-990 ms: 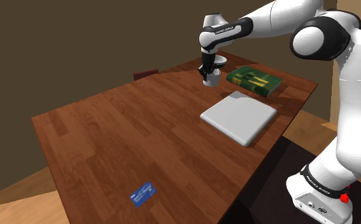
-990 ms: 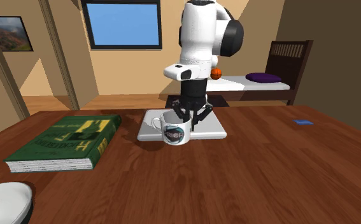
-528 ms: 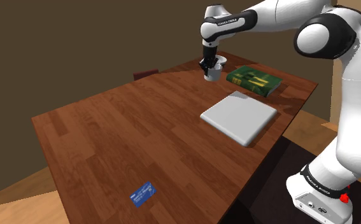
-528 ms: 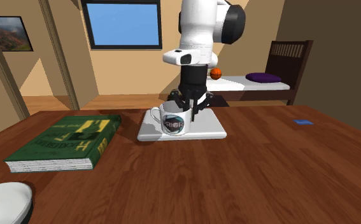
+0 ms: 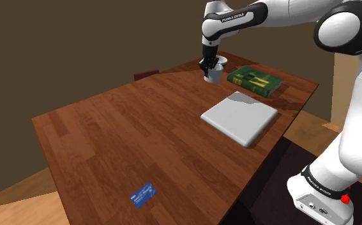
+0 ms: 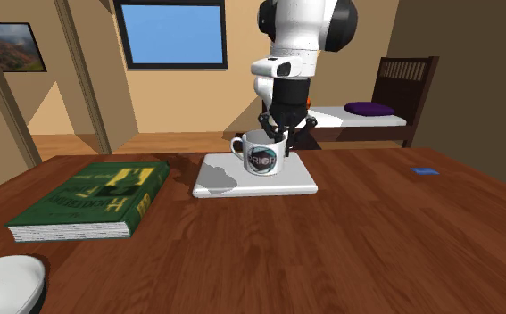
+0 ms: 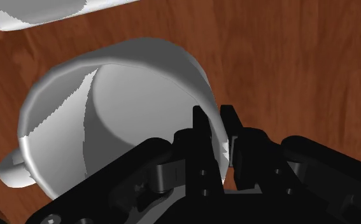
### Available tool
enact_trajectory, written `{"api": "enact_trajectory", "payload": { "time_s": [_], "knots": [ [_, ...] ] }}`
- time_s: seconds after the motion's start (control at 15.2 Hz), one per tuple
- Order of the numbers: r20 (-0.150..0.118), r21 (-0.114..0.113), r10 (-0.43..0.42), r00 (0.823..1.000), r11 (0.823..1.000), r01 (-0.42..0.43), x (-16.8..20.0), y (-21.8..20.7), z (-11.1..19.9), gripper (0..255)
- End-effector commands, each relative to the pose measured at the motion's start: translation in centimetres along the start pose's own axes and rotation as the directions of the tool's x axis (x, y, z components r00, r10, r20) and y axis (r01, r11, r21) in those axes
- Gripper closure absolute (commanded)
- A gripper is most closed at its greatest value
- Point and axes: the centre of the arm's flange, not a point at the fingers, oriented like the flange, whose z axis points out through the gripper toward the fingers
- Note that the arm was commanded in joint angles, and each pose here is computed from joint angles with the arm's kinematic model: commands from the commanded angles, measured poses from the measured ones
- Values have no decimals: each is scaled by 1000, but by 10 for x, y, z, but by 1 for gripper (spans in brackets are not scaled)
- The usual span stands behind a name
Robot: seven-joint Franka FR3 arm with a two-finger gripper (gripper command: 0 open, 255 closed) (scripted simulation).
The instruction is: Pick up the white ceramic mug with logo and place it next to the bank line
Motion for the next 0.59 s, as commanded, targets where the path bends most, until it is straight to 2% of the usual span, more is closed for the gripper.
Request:
{"api": "enact_trajectory", "payload": {
  "time_s": [0.0,0.53],
  "knots": [
    [0,0,1,1000,1000,-1,-20,-19,-1,255],
    [0,0,1,1000,1000,-1,-94,-94,-3,255]
  ]
}}
